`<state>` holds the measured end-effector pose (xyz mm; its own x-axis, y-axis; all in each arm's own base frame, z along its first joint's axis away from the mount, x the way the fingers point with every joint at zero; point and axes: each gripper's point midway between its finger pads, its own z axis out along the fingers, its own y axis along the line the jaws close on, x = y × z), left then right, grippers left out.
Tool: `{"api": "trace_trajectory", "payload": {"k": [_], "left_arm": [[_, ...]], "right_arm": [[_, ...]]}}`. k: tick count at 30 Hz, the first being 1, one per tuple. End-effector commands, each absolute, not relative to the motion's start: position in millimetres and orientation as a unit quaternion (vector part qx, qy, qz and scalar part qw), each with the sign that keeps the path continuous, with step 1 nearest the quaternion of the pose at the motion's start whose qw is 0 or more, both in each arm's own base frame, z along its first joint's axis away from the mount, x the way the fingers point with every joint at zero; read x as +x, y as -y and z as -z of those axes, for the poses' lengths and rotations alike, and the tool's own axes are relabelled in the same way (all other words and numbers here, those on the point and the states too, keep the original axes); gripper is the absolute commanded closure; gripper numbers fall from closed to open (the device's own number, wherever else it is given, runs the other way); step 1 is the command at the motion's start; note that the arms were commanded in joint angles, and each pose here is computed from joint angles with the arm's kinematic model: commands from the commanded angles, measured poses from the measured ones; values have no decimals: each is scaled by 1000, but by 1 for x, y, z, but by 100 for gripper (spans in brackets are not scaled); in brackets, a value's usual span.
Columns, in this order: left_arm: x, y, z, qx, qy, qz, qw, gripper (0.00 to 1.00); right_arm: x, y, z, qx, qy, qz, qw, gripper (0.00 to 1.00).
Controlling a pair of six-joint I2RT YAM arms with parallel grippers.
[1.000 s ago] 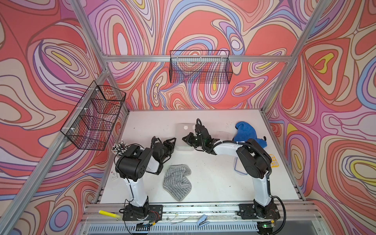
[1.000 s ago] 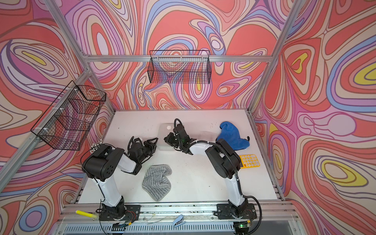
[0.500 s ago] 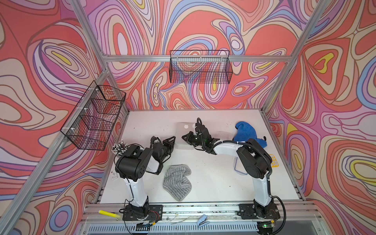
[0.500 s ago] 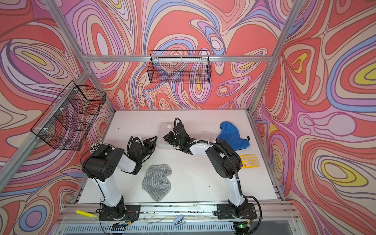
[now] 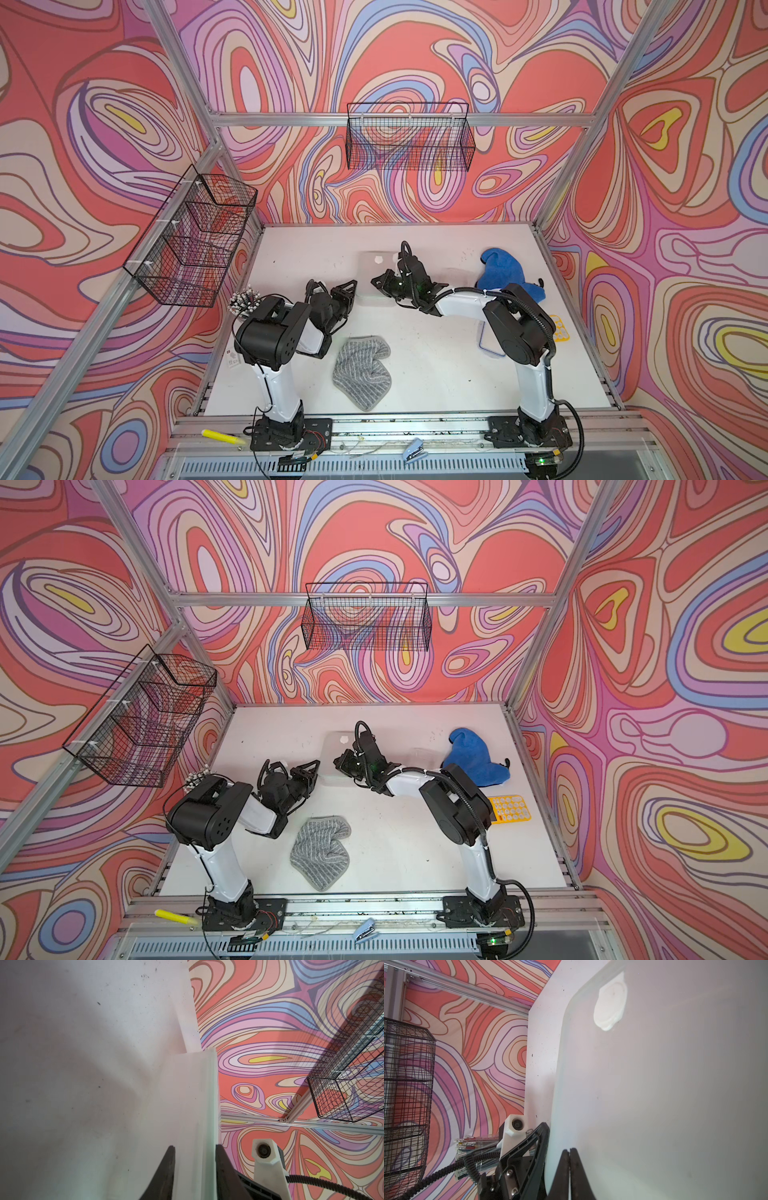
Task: Wipe the insides of the lunch boxes
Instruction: Open the fastener of the lunch box.
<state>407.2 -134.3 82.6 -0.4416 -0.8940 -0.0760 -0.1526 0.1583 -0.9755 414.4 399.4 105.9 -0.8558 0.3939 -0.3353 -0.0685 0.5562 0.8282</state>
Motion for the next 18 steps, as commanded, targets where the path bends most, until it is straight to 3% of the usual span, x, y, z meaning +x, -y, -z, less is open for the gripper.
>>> {"api": "trace_trajectory", "payload": {"k": [1, 11, 18], "left_arm": [[407, 129, -87, -382, -684, 505, 361, 93], [409, 134, -89, -335, -737, 466, 358, 94], [409, 134, -89, -333, -738, 467, 355, 89]], "right_arm": [[381, -366, -16, 120, -918, -338, 171, 100], [378, -363, -12, 117, -922, -329, 167, 100], [379, -365, -14, 116, -919, -337, 169, 100]]}}
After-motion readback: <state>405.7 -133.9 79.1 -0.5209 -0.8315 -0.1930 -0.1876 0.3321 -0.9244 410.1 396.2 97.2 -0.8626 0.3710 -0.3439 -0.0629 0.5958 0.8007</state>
